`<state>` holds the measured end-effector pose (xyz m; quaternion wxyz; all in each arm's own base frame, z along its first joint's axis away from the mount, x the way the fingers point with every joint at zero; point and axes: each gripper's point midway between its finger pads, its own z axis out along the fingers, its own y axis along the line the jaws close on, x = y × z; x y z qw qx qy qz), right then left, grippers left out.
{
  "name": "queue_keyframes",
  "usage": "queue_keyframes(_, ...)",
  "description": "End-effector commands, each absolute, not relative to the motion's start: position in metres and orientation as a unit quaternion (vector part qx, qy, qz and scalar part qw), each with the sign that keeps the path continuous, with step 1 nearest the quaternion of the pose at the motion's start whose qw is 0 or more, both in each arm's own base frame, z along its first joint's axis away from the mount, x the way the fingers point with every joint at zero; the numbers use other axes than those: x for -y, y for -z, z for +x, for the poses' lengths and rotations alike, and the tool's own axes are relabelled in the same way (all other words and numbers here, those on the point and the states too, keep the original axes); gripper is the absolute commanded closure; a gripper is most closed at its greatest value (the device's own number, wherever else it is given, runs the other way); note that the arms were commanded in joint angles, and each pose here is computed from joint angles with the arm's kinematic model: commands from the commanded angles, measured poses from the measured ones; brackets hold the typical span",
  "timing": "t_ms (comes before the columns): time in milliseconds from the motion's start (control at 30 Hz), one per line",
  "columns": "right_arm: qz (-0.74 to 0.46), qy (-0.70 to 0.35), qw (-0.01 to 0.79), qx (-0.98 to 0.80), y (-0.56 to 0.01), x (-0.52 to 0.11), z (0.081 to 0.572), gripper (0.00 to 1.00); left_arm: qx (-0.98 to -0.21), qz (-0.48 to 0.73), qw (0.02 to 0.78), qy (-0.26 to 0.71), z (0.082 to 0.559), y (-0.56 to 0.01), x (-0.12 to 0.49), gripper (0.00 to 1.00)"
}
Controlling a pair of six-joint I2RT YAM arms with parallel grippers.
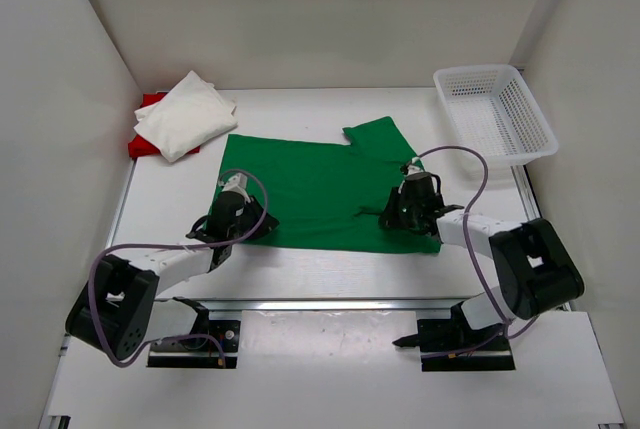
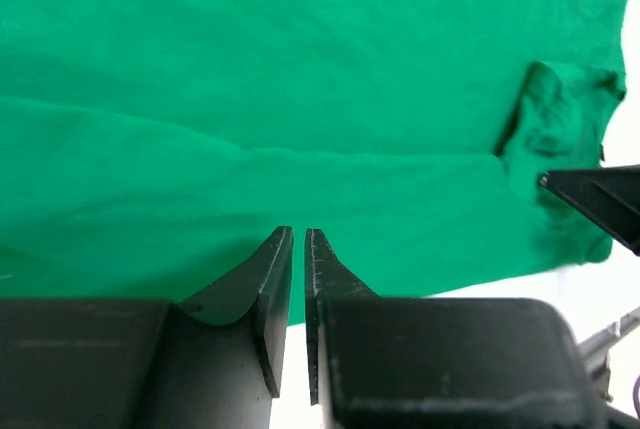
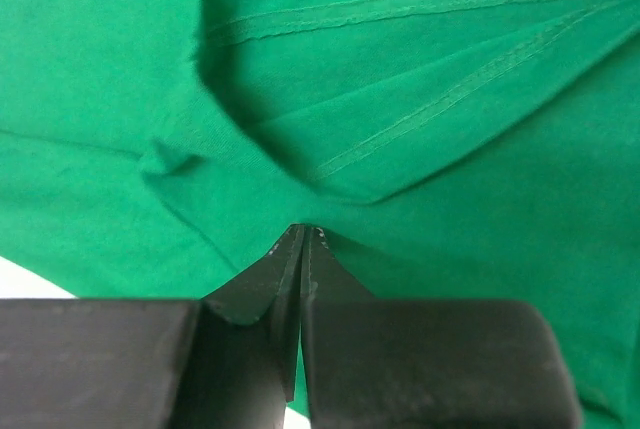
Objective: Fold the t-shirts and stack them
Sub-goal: Fold the flattened tshirt in 1/3 of the way
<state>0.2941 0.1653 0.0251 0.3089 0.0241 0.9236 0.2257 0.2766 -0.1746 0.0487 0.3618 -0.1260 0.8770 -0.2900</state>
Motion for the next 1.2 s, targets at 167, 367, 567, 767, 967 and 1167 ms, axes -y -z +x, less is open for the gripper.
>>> queue_keyframes(167, 0.026, -0.228, 0.368, -0.901, -0.041, -0.182, 0.368, 1.0, -0.874, -0.134, 0.368, 0.286, 0.279, -0.047, 0.166, 0.78)
queue_keyframes(367, -0.01, -0.243, 0.383, -0.891, -0.061, -0.225, 0.404, 1.0, -0.869, -0.132, 0.381, 0.288, 0.278, -0.057, 0.164, 0.78)
queue_keyframes(567, -0.024, -0.219, 0.391, -0.894, -0.068, -0.223, 0.391, 1.0, -0.872, -0.126, 0.381, 0.281, 0.275, -0.056, 0.166, 0.78)
queue_keyframes(767, 0.004, -0.234, 0.441, -0.867, -0.094, -0.196, 0.357, 1.0, -0.869, -0.127, 0.38, 0.291, 0.279, -0.058, 0.171, 0.78)
queue_keyframes(967, -0.012, -0.252, 0.382, -0.889, -0.06, -0.208, 0.346, 1.0, -0.867, -0.121, 0.381, 0.296, 0.279, -0.059, 0.177, 0.78)
queue_keyframes(1167, -0.032, -0.261, 0.362, -0.894, -0.05, -0.236, 0.367, 1.0, -0.868, -0.137, 0.376, 0.294, 0.281, -0.055, 0.168, 0.79)
